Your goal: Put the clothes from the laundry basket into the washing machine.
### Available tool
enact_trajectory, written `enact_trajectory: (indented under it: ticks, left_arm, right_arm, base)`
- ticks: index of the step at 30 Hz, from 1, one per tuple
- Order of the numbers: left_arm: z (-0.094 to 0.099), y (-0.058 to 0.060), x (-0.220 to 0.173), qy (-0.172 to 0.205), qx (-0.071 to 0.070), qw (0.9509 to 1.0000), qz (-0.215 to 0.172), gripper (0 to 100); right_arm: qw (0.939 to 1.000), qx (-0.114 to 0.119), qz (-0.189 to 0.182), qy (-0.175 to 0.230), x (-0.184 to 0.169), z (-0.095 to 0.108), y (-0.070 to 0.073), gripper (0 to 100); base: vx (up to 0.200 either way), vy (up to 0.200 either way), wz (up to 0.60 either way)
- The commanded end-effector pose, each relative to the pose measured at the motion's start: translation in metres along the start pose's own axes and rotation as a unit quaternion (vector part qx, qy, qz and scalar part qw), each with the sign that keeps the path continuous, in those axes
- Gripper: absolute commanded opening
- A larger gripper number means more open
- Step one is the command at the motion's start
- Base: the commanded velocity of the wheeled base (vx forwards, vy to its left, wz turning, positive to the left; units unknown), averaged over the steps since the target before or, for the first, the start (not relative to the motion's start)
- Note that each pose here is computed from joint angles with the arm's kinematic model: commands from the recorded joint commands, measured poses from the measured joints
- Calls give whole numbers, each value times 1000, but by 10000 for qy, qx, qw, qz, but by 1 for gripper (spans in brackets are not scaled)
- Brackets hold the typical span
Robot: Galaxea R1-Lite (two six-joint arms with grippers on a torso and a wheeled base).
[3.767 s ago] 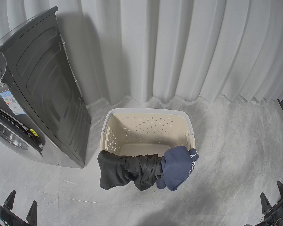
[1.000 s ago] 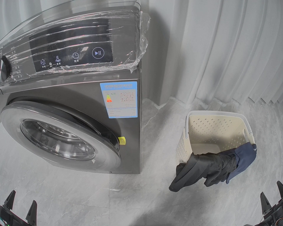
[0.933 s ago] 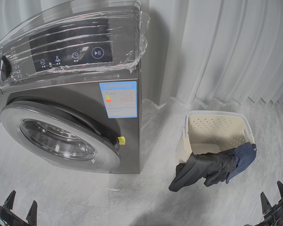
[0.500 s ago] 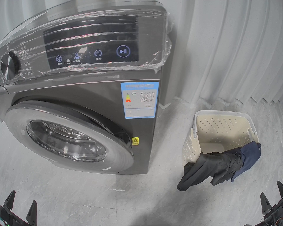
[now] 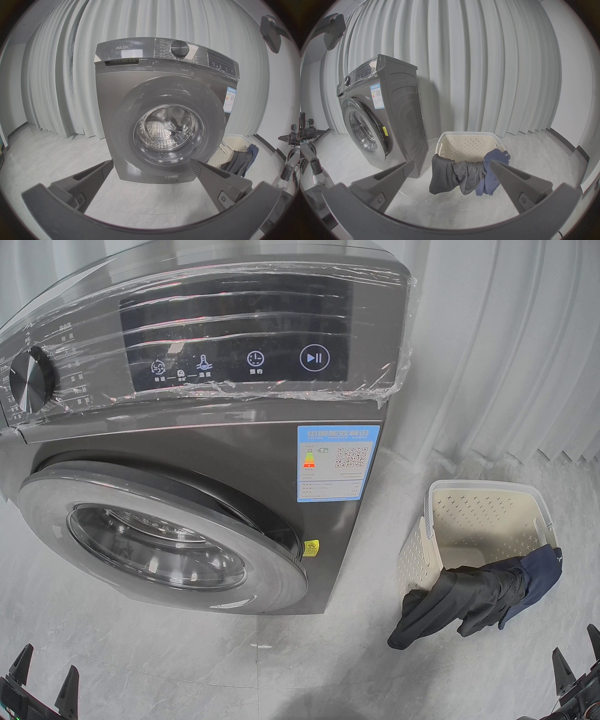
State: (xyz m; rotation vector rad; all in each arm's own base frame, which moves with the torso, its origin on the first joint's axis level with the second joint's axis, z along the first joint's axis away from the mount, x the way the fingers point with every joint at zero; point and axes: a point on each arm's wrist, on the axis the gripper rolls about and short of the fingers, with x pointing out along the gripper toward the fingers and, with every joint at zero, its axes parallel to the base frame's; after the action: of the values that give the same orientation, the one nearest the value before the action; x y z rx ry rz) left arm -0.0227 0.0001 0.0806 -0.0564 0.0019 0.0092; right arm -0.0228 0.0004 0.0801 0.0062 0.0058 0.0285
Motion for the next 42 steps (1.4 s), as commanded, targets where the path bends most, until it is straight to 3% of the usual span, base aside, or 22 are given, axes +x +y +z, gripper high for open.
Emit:
enact_trajectory:
  ticks: [1, 14, 23, 29, 42]
  left_arm:
    - [-5, 0, 0, -3, -2, 10000, 0, 100]
    - [-5, 0, 0, -3, -2, 10000, 0, 100]
    - [-5, 0, 0, -3, -2, 10000, 0, 100]
    - [-5, 0, 0, -3, -2, 10000, 0, 100]
    - [-5, 0, 0, -3, -2, 10000, 0, 100]
  right_arm:
    - [10000, 0, 3, 17, 0, -5, 0, 100]
    - [10000, 0, 3, 17, 0, -5, 0, 100]
    - [10000, 0, 3, 10, 0, -5, 0, 100]
    - [10000, 0, 3, 17, 0, -5, 0, 100]
    - [10000, 0, 11, 17, 0, -5, 0, 100]
  base:
    - [0, 200, 0]
    - [0, 200, 0]
    - [0, 0, 0]
    - [-200, 0, 0]
    - [0, 15, 0]
